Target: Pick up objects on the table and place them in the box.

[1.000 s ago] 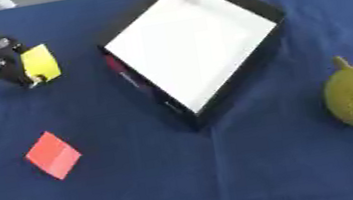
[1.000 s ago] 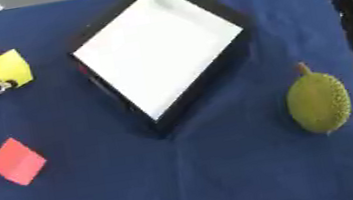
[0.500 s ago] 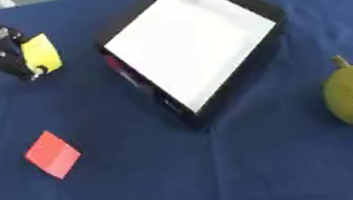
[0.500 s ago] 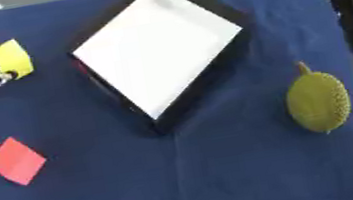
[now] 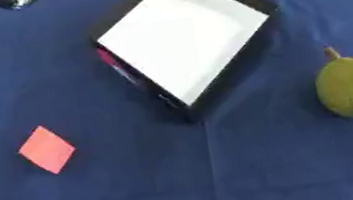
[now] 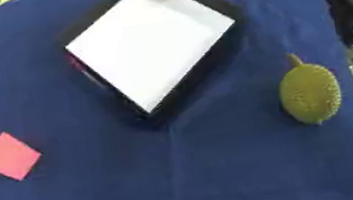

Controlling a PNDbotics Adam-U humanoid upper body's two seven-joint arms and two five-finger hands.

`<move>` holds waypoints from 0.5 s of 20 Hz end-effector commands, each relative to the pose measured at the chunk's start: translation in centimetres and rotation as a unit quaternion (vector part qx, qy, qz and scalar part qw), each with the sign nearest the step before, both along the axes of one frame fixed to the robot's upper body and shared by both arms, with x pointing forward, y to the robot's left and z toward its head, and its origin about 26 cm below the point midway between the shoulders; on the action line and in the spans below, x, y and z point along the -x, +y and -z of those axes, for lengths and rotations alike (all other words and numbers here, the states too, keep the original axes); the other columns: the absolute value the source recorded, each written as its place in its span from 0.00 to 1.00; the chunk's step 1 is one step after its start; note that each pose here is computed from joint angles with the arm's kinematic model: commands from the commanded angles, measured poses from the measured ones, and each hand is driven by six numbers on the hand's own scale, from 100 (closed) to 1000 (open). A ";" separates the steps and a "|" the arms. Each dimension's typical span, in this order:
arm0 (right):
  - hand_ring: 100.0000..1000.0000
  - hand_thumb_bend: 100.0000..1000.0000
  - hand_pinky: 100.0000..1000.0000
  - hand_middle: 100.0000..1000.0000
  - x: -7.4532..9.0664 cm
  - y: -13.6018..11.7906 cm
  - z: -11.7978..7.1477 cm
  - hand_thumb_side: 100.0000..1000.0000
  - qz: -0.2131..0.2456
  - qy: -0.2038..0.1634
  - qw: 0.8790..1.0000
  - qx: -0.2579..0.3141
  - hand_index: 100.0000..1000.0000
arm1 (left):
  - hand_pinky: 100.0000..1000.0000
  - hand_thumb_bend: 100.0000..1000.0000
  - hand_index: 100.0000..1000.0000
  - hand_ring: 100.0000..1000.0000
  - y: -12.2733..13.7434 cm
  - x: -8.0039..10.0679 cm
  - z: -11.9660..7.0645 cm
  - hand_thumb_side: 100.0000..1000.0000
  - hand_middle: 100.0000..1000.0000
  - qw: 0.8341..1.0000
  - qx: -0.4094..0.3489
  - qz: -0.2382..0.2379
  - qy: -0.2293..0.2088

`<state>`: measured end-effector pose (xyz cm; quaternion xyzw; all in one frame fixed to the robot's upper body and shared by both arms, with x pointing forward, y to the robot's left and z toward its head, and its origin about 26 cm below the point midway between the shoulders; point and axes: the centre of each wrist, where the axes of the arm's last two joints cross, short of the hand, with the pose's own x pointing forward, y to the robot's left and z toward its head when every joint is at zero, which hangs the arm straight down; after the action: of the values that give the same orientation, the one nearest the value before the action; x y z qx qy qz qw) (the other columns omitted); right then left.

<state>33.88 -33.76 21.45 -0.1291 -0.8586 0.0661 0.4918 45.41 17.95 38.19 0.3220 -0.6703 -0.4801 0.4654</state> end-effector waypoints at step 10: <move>0.82 0.00 1.00 0.71 0.3 -0.6 -1.7 0.64 0.002 -0.025 1.000 0.001 0.85 | 0.71 0.14 0.57 0.74 -5.3 3.1 -3.2 0.00 0.74 0.995 0.021 0.085 -0.051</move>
<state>33.89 -33.91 21.75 -0.1240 -0.8627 0.0569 0.4869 43.09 12.75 39.78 0.2711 -0.7170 -0.4929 0.4118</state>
